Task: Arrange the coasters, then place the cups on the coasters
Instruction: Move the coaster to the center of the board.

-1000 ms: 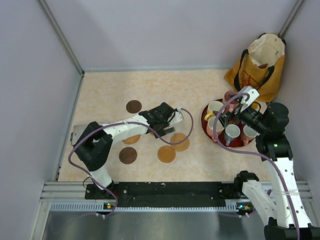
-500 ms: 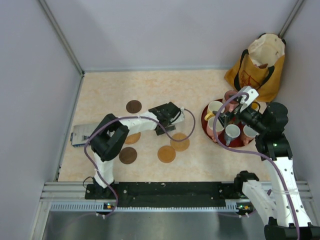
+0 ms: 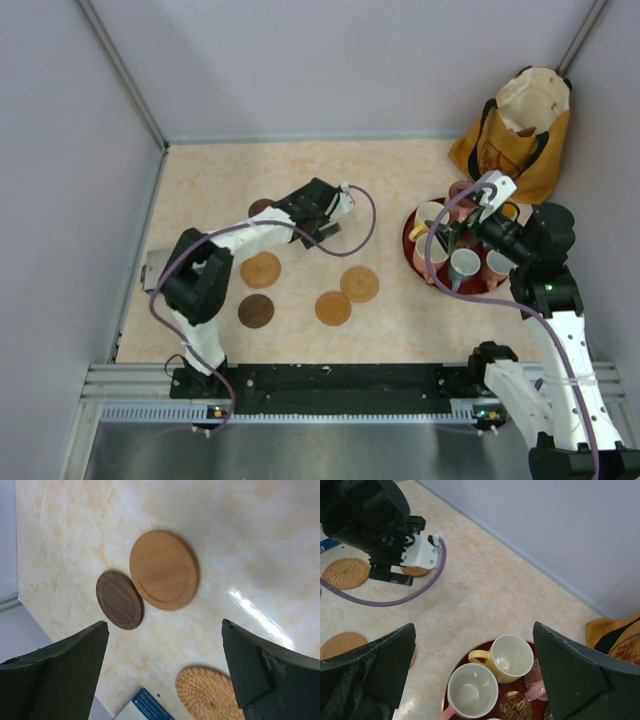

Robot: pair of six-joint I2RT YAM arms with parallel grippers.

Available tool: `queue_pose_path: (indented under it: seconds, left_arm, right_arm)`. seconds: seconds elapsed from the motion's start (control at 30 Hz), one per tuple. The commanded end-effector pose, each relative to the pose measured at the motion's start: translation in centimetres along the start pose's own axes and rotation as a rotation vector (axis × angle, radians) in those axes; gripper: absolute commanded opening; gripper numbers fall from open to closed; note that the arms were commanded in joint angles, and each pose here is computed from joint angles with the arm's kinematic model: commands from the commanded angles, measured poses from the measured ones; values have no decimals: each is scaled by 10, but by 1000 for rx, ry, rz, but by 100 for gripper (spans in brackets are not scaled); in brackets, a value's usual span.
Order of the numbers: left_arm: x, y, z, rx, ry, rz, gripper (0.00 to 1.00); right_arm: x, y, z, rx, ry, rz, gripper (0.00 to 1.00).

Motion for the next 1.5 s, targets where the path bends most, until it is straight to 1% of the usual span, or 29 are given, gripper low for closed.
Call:
queue_pose_path:
  seconds: [0.0, 0.07, 0.13, 0.3, 0.43, 0.6, 0.77, 0.93, 1.23, 1.33, 1.47]
  left_arm:
    - [-78, -32, -21, 28, 206, -252, 98]
    - [-93, -21, -40, 79, 284, -257, 99]
    - [-99, -8, -57, 124, 328, -234, 98]
    - [-99, 23, -99, 233, 390, -146, 99]
    - [-102, 36, -126, 282, 442, -124, 98]
    - [-112, 43, -152, 317, 529, -107, 98]
    - [-113, 49, -164, 336, 557, -83, 98]
    - [-101, 55, -165, 340, 517, -51, 98]
    - [-65, 55, -154, 376, 337, -5, 98]
    - [-45, 49, -137, 355, 234, 19, 98]
    - [-6, 40, -87, 242, 99, 96, 98]
  right_arm:
    - [2, -8, -1, -38, -4, -35, 99]
    - [1, -8, -1, -39, -2, -35, 99]
    - [1, -9, -2, -40, 2, -36, 99]
    - [0, -9, -2, -41, 8, -35, 99]
    - [0, -8, -3, -40, 13, -30, 99]
    - [1, -6, -4, -45, 14, -26, 99]
    - [0, -6, -3, -48, 14, -28, 99]
    - [0, -7, -3, -51, 13, -30, 99]
    - [-1, -8, -2, -51, 13, -33, 99]
    - [-1, -8, -2, -51, 13, -33, 99]
    - [-1, -8, -2, -52, 9, -36, 99]
Point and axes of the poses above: each gripper's point midway between its finger pads, its own x axis out along the fingers, its own z axis along the line the jaws close on, y = z × x, the point moved 2 cm from there along -x, back along the fingers, and after that the axes turned 13 degrees about -x, right-handed, at the moved point
